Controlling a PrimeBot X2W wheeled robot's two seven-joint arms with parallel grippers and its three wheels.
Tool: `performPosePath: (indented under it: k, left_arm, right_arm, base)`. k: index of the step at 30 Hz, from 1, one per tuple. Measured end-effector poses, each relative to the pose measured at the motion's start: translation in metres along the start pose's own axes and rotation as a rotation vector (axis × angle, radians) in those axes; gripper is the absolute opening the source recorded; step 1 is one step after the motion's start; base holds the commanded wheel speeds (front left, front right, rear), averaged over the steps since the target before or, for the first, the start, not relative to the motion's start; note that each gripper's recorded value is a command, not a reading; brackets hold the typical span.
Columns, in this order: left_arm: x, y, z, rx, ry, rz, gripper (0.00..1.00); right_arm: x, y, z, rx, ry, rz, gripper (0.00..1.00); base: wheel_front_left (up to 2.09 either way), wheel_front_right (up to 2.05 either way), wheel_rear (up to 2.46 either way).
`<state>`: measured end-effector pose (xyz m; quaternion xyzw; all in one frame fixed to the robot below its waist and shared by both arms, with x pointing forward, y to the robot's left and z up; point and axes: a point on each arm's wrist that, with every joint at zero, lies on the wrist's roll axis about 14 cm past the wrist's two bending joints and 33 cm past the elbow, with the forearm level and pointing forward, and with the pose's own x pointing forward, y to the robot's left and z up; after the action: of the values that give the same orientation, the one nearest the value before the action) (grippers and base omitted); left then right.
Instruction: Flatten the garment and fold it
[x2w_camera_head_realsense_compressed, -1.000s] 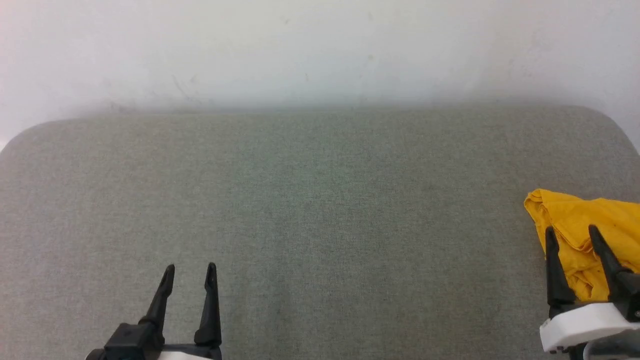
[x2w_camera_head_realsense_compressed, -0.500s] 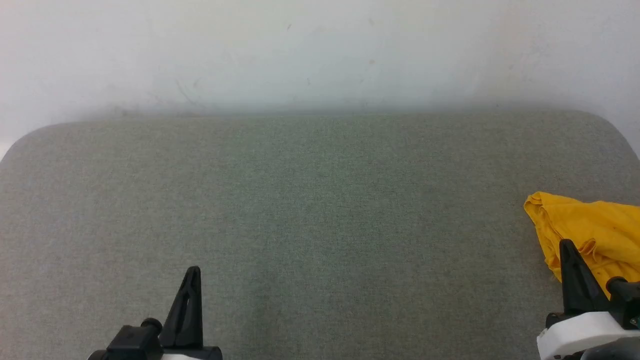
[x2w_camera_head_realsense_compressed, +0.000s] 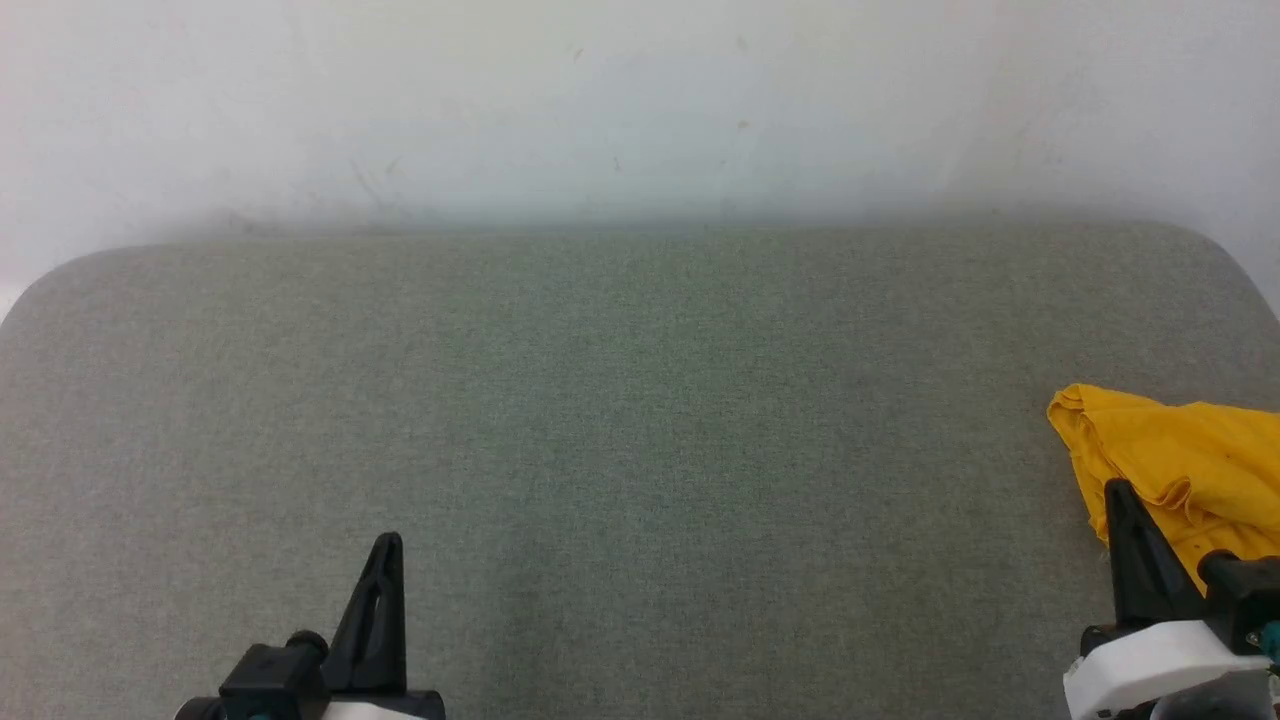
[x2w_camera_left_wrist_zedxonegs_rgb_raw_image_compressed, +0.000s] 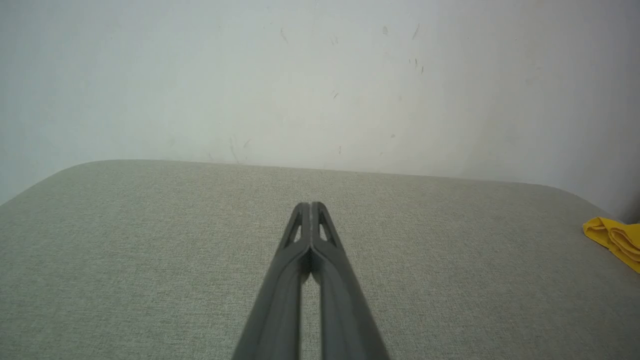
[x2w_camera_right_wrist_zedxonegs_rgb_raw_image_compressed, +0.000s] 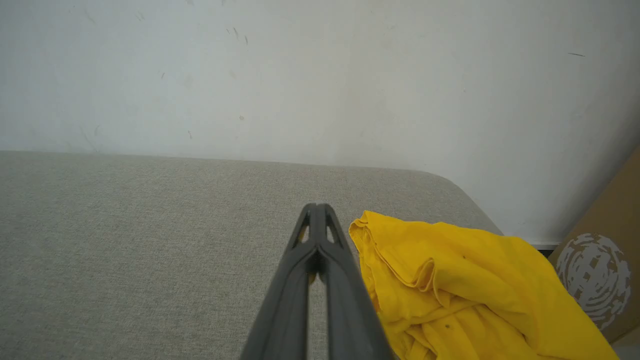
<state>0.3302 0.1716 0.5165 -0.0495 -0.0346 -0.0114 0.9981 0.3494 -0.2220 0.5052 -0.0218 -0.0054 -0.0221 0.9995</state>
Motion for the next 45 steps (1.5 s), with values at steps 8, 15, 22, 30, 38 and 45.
performPosePath:
  k: [8, 15, 22, 30, 38, 45]
  left_arm:
    - [0.004, 0.0, 0.002, 0.011, -0.003, -0.001, 0.0]
    - [0.006, 0.001, 0.002, 0.017, 0.003, 0.001, 0.0]
    - [0.008, 0.001, 0.002, 0.033, 0.007, 0.003, 0.0]
    - [0.011, 0.002, 0.003, 0.043, 0.011, 0.003, 0.0]
    - [0.015, 0.002, 0.004, 0.047, 0.014, 0.003, 0.0]
    - [0.016, 0.002, 0.003, 0.066, 0.022, 0.001, 0.0]
  right_arm:
    - [0.001, 0.005, 0.0, 0.001, 0.003, 0.016, 0.0]
    - [0.002, 0.008, 0.0, 0.002, 0.008, 0.023, 0.0]
    - [0.004, 0.012, 0.002, 0.002, 0.007, 0.034, 0.0]
    - [0.006, 0.017, 0.004, 0.003, 0.008, 0.049, 0.0]
    - [0.006, 0.02, 0.003, 0.003, 0.018, 0.058, 0.0]
    - [0.007, 0.024, 0.004, 0.003, 0.02, 0.071, 0.0]
  base:
    - [0.0, 0.0, 0.0]
    - [0.0, 0.0, 0.0]
    - [0.0, 0.0, 0.0]
    - [0.0, 0.0, 0.0]
    - [0.0, 0.0, 0.0]
    - [0.0, 0.0, 0.0]
